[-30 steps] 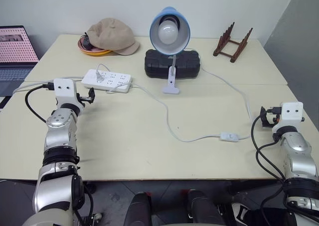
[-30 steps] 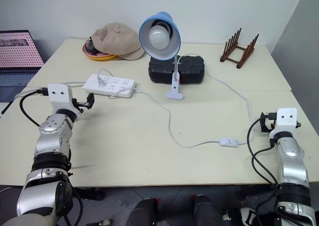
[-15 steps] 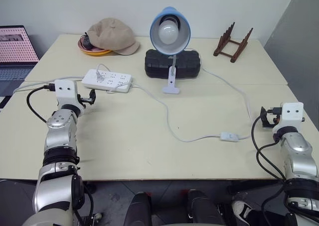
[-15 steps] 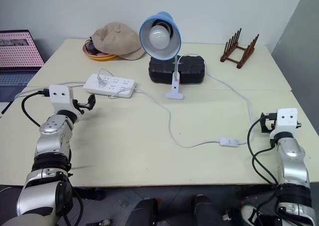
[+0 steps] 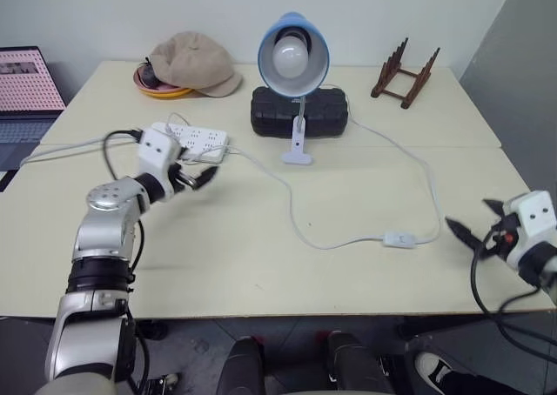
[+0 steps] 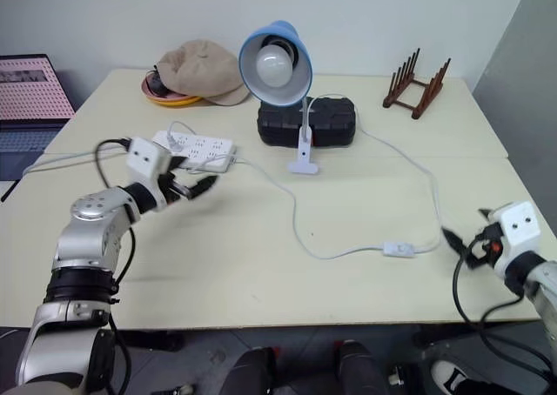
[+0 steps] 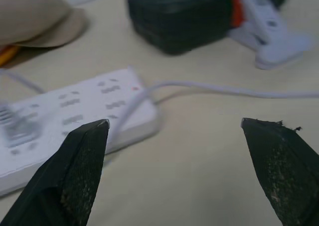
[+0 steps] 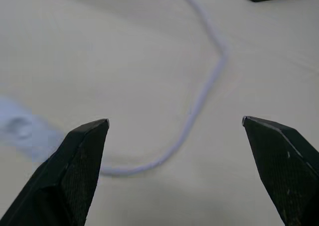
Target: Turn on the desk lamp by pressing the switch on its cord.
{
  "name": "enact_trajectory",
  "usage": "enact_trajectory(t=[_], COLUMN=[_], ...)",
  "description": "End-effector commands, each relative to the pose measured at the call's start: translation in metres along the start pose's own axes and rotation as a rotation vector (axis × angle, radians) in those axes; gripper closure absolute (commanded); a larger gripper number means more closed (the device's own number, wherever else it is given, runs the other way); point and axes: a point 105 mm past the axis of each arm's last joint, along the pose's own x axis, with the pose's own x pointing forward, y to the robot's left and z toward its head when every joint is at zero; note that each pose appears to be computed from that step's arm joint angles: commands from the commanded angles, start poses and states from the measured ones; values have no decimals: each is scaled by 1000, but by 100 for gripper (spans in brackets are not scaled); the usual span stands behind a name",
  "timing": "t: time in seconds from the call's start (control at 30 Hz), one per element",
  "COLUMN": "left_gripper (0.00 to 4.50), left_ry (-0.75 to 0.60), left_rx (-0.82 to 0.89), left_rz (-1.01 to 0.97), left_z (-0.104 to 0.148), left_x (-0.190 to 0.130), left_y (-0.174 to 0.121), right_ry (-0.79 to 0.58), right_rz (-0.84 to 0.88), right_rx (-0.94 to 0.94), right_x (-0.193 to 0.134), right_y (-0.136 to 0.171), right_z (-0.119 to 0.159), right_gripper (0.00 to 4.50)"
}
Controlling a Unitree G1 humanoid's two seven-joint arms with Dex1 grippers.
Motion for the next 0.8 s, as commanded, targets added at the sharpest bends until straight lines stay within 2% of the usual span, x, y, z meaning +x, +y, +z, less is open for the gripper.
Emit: enact_trajectory(t=[0.03,0.2,0.37,0.63,0.8], left_gripper=[8,8,8,8,8], left_ry=[-28,-26,-54,-145,-169], left_rx=[112,173,237,253,256], left_rz=[-308,-505,-670,-763,-762], left_z=[35,45,49,69,74], left_x=[-2,-4,-4,-11,-10], left_y=[-52,-92,-135,-161,-166], right_ry=[6,7,86,167,172], right_rz=[230,332,464,599,605], right_rx=[-97,-191,-270,-283,-295], right_x=[6,30,46,44,46], right_y=[15,7,8,12,13], right_z=[21,31,18,5,1], right_gripper=[0,0,0,0,0])
